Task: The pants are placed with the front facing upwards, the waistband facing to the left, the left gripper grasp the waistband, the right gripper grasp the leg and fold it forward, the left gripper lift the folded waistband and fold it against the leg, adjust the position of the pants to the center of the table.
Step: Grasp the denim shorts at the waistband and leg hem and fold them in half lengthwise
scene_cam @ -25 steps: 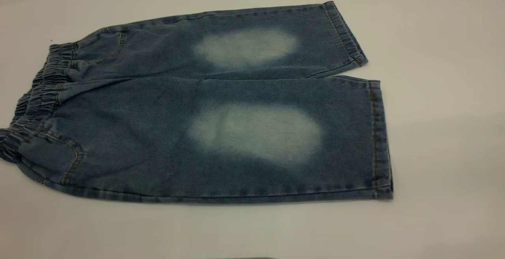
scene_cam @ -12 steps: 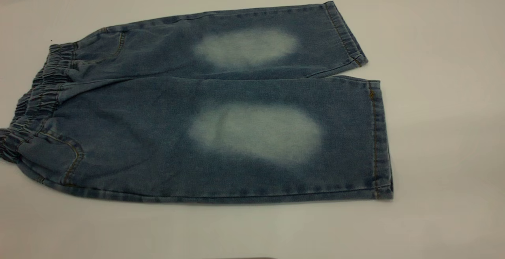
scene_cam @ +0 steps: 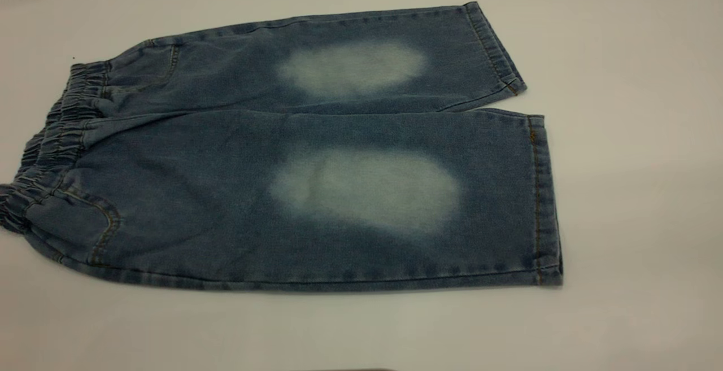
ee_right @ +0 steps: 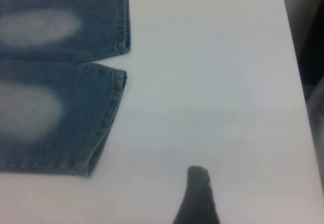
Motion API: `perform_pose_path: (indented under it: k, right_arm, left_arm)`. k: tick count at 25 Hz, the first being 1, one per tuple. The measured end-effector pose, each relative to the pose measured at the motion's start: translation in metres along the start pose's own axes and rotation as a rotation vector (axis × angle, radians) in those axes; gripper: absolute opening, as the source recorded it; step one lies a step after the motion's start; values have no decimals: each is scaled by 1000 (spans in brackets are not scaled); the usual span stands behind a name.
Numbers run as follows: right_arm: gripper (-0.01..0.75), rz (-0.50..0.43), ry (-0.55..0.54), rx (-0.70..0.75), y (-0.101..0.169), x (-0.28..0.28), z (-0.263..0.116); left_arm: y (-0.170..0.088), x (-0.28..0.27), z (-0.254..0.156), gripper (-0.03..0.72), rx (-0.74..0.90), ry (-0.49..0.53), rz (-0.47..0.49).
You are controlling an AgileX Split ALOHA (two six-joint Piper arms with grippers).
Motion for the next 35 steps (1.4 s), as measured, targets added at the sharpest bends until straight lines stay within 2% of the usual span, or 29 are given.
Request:
perform_pose_path:
  k: [2,6,12,17,26,31,35]
  right_arm:
    - [487,13,29,3,1,3,4]
    - [487,76,137,12,8,16,14]
    - [487,263,340,33,33,61,26]
    - [487,330,418,121,43,107,35]
    - [487,353,573,220,49,182,17]
    - [487,405,665,267,59,211,-3]
    - [487,462,687,286,68,228,-13]
  left_arm:
    - [1,-1,5,506,-60,-3,10]
    - [6,14,22,506,-111,94,52]
    - [12,69,50,506,-197,251,101]
    - [19,122,59,506,-243,366,138]
    - [36,214,38,506,-263,573,216]
    - [42,244,25,506,-266,645,232]
    - [45,261,13,506,-268,697,243]
Point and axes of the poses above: a point on each arm's last joint axis where the gripper is mounted, x pointing out along that axis toward the gripper, y along the wrist's bending axis when the last joint is at zero, z = x × y, the point moved 7 cm from there along x, pointing out along that axis toward the gripper, and after that the axes turned 11 degrees about -x, right-handed, at the moved point
